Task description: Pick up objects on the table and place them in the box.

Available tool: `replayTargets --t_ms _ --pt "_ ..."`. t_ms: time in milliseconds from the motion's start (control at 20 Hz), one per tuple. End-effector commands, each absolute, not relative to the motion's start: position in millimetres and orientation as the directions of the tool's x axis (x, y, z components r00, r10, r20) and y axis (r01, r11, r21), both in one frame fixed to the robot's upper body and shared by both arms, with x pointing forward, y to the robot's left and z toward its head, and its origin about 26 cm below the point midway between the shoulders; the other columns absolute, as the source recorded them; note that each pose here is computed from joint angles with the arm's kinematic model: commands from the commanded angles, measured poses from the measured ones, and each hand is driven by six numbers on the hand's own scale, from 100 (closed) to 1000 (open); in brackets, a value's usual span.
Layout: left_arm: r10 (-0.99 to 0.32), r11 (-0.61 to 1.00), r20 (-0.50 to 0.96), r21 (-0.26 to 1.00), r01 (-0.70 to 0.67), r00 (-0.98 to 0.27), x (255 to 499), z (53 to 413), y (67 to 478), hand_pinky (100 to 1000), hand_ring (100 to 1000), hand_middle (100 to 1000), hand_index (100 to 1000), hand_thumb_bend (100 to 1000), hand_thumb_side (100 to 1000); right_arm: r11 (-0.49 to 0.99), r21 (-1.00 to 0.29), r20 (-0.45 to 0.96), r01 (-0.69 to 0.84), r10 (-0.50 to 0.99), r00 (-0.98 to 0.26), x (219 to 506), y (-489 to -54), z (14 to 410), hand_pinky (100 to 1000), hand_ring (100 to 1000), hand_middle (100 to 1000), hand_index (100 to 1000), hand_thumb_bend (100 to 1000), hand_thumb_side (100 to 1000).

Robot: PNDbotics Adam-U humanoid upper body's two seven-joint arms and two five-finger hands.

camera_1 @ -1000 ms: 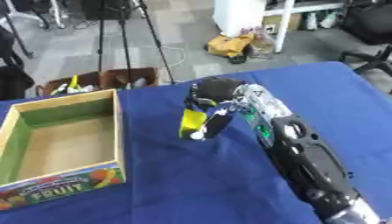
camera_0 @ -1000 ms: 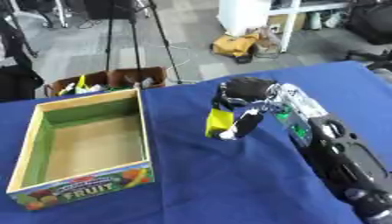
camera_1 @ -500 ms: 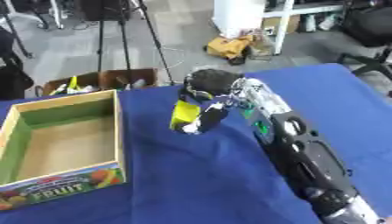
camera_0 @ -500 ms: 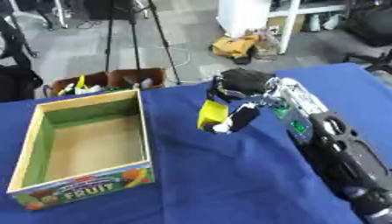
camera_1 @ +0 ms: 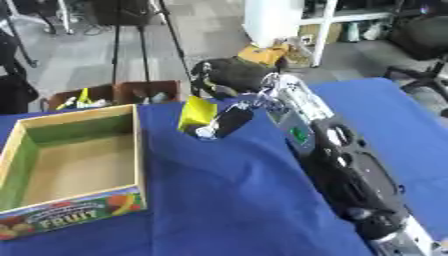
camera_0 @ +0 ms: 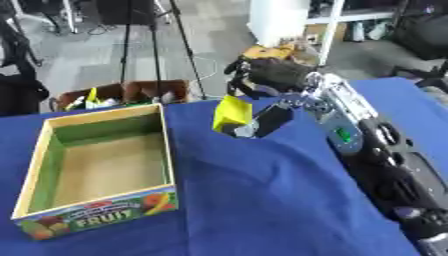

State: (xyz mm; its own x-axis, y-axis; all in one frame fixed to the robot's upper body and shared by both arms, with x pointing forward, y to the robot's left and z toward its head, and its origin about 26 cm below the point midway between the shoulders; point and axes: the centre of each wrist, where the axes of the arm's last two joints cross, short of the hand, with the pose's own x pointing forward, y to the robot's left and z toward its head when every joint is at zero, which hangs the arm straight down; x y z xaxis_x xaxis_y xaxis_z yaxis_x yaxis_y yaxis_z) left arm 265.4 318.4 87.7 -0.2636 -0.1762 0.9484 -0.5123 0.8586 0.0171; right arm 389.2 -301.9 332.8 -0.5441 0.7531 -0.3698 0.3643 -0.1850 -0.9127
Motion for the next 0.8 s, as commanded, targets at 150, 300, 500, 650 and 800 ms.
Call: replayTargets --t_ms 150,300,500,650,800 --pt "-0.211 0.852 0.935 0.034 -0.523 -0.284 264.2 99.2 325.5 293 444 437 560 163 661 -0.167 -0.879 -0.414 0.446 0.732 -0.542 376.3 -294.3 358.4 570 808 230 113 100 717" --pt "-0.215 0.851 0.934 0.035 -0.525 -0.285 264.4 100.7 326.0 294 445 437 560 160 660 -0.153 -0.87 -0.424 0.469 0.719 -0.551 373.9 -287.3 361.4 560 773 229 113 100 735" --pt "-0.216 0.851 0.933 0.034 -0.524 -0.289 264.9 102.7 326.2 295 445 437 560 160 659 -0.138 -0.858 -0.438 0.495 0.699 -0.565 371.5 -277.9 363.4 548 734 232 116 100 758" --pt "-0.216 0.852 0.932 0.036 -0.522 -0.29 265.1 103.1 326.3 295 445 437 560 160 660 -0.137 -0.854 -0.446 0.502 0.688 -0.572 371.6 -272.5 363.1 546 727 229 115 100 760" --pt "-0.218 0.849 0.933 0.037 -0.527 -0.286 264.1 102.1 327.7 295 446 437 560 161 660 -0.132 -0.854 -0.448 0.503 0.678 -0.583 372.4 -267.5 363.1 545 723 224 113 100 760"
